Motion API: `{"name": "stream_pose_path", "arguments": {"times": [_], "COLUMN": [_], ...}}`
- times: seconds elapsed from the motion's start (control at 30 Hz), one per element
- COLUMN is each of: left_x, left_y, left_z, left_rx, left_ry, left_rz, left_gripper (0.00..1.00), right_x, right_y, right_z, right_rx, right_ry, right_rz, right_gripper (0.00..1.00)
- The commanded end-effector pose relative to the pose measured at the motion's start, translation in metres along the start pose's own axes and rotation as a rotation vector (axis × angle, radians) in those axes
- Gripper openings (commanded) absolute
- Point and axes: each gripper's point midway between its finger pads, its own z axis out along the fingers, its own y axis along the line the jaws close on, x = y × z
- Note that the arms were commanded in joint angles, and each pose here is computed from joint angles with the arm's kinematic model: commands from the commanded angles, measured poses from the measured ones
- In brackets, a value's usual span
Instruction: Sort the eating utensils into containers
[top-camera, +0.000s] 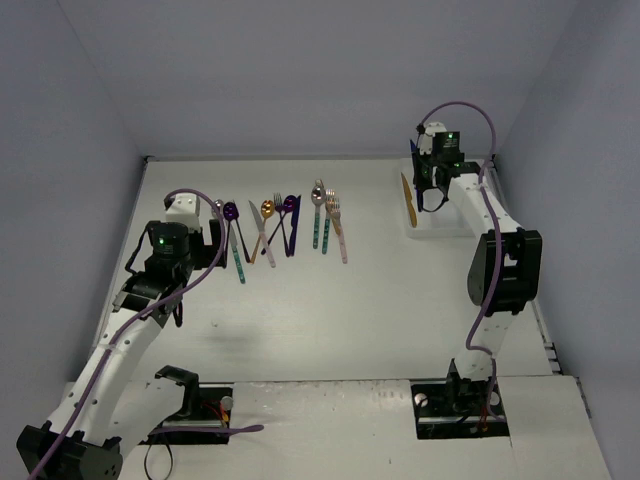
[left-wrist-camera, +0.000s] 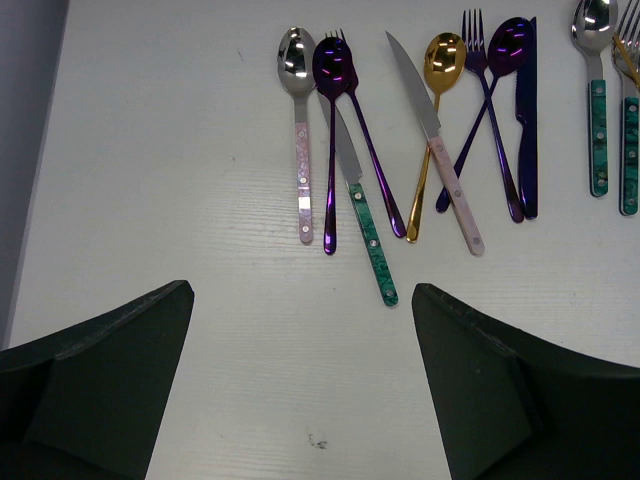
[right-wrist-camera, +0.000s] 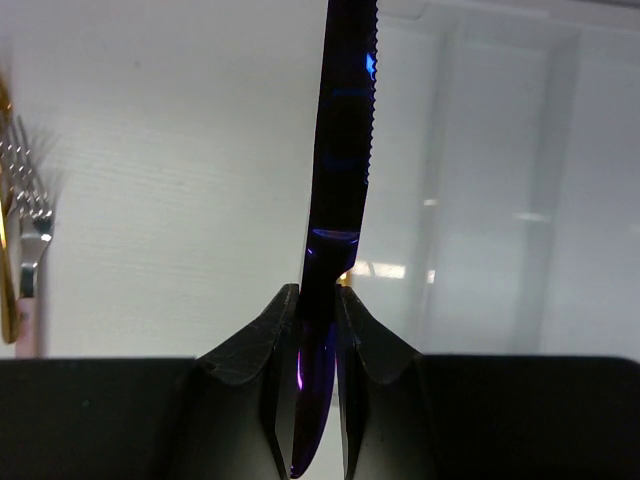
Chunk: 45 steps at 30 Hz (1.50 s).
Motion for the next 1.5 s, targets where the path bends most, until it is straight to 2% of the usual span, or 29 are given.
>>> {"name": "stream_pose_path", "arguments": {"times": [0.0,0.3,0.37,0.5,0.63,0.7,0.77,0.83,0.97,1.03,1.13,1.27,1.47], "left_x": [-0.012,-0.011,-0.010,-0.010,-0.009,-0.009,-0.007,-0.007,-0.002,-0.001,-0.004,-0.003,0.014], "left_y": [0.000,-0.001,-0.001,-0.002,-0.002,-0.004,-0.006,-0.009,-0.020,-0.026,-0.038,-0.054,-0.080], "left_z": [0.003,0.006,0.006,0.007,0.009,0.009,0.011,0.012,0.019,0.024,0.035,0.054,0.094], "left_rx": [-0.004,-0.002,-0.004,-0.003,-0.004,0.003,0.013,0.026,0.061,0.079,0.106,0.079,-0.004], "left_ry": [-0.040,-0.029,-0.027,-0.024,-0.012,-0.009,0.002,0.004,0.041,0.068,0.102,0.150,0.233], "left_rz": [-0.026,-0.023,-0.022,-0.024,-0.028,-0.030,-0.029,-0.041,-0.064,-0.087,-0.134,-0.216,-0.229], "left_gripper": [0.90,0.90,0.90,0.90,0.90,0.90,0.90,0.90,0.90,0.90,0.90,0.89,0.87], "right_x": [-0.015,0.027,0.032,0.024,0.005,-0.014,-0.022,-0.038,-0.050,-0.055,-0.047,-0.025,0.015], "right_y": [-0.007,-0.015,-0.018,-0.023,-0.023,-0.020,-0.016,-0.008,0.011,0.022,0.042,0.057,0.060], "right_z": [0.023,0.073,0.078,0.069,0.048,0.026,0.012,-0.013,-0.049,-0.073,-0.094,-0.110,-0.118], "right_rx": [-0.048,-0.022,-0.013,0.021,0.049,0.057,0.066,0.072,0.074,0.087,0.098,0.085,0.074], "right_ry": [-0.039,0.058,0.069,0.046,0.002,-0.048,-0.071,-0.119,-0.177,-0.211,-0.228,-0.228,-0.207], "right_rz": [-0.044,-0.032,-0.023,-0.009,0.007,0.015,0.018,0.017,0.048,0.046,0.075,0.159,0.236], "right_gripper": [0.00,0.00,0.03,0.24,0.40,0.45,0.58,0.63,0.66,0.70,0.71,0.71,0.71]}}
